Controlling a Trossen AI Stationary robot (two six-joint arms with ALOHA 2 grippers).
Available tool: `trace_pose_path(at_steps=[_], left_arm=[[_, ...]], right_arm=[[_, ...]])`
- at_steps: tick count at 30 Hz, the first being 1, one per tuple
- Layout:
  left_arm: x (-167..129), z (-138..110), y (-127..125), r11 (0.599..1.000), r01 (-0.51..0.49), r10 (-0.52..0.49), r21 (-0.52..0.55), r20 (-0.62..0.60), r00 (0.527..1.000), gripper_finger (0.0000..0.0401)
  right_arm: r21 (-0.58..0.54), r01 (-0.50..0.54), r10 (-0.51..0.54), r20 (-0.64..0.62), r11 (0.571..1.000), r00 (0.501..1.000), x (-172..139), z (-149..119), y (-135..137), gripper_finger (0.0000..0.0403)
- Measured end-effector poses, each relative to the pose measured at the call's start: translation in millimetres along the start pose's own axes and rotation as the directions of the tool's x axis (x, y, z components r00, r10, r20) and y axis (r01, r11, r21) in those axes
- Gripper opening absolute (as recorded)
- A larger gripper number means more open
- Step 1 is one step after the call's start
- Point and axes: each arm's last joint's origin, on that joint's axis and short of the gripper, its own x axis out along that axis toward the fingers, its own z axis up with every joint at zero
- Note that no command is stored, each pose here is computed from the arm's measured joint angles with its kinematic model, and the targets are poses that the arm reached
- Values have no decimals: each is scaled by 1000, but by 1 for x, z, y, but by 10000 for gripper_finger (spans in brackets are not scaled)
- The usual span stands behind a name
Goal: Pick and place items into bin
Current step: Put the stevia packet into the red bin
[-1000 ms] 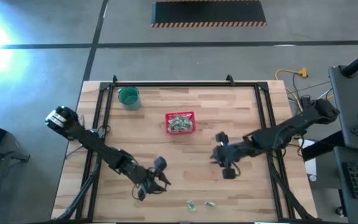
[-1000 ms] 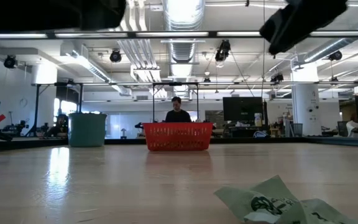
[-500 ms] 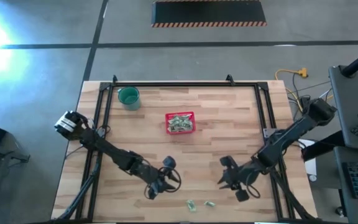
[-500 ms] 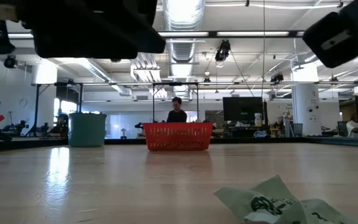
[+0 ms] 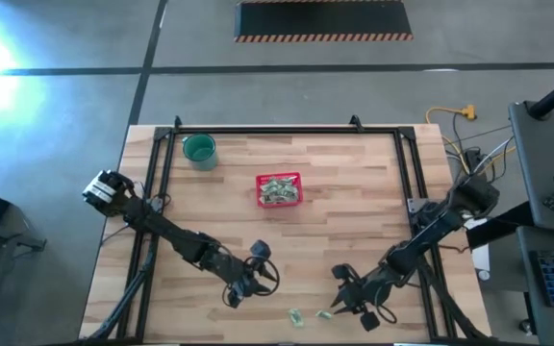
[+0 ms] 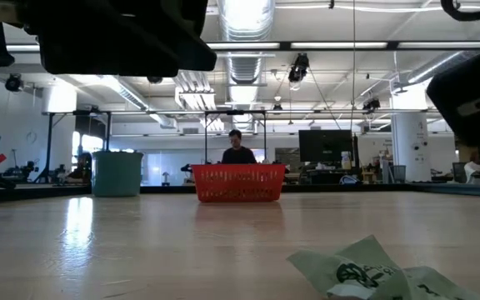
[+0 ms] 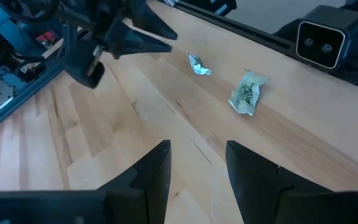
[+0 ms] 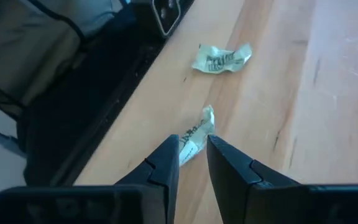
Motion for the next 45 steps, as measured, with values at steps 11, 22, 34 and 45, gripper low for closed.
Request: trace_pose_path(at_steps=[11, 22, 34, 45], left_arm=[[0, 0, 0, 1000, 1, -1, -1, -2, 1000, 137], [0, -1, 0, 1000, 3, -3, -2, -7, 1000, 137], [0, -1, 0, 1000, -1, 1, -1, -12, 1000, 137], [0, -3, -1, 1000, 3, -3, 2, -29, 1000, 137]], right_arm=[[-24, 77, -75, 68, 997, 995, 22, -11, -7, 97], [-15, 92, -90, 94, 996, 991, 25, -5, -6, 155], [-9, 89, -88, 103, 996, 991, 33, -7, -5, 194], [-27, 14, -12, 48, 1000, 999, 57, -10, -3, 194]])
